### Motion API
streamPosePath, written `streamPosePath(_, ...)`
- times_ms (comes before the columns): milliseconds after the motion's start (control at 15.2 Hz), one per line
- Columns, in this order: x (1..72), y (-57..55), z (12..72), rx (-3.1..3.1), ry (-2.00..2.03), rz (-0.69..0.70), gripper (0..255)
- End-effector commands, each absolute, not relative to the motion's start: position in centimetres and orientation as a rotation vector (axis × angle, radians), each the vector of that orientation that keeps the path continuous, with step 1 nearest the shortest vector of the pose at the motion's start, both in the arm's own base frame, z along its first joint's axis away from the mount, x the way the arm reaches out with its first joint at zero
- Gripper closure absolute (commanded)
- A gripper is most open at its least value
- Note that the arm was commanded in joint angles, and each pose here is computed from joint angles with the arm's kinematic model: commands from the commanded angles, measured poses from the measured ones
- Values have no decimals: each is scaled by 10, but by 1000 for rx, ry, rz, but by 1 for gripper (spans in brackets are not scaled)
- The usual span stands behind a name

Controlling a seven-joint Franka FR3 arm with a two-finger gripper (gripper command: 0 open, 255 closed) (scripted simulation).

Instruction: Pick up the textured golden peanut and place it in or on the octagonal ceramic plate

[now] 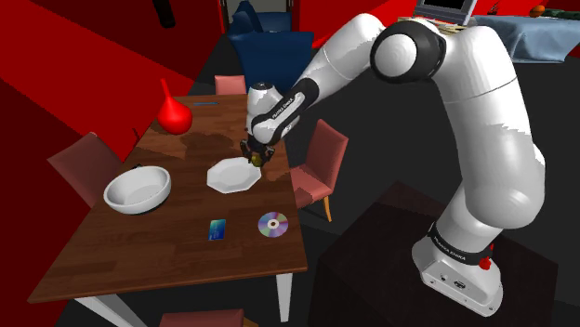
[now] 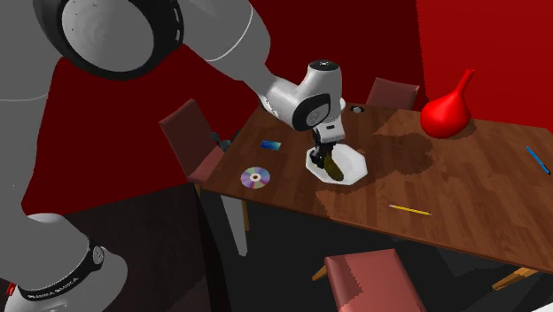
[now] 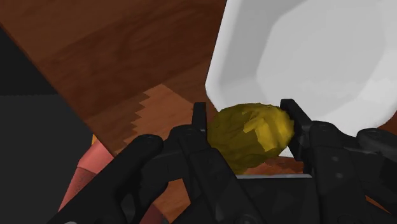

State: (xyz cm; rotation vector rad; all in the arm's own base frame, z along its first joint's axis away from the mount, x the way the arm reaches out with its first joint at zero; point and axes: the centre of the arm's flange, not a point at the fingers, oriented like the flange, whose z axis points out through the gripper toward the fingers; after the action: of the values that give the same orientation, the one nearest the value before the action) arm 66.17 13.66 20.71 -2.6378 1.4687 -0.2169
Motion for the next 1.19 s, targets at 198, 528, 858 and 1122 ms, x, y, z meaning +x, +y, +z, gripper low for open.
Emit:
streamPosePath(198,711,183,204,-2638,1470,-217,255)
streamPosePath(528,750,217,198,-2638,1470,-217,255)
streamPosePath(858,750,217,172,-2638,1470,-217,255)
streamPosePath(1122,750,217,151,-2638,1470,-217,255)
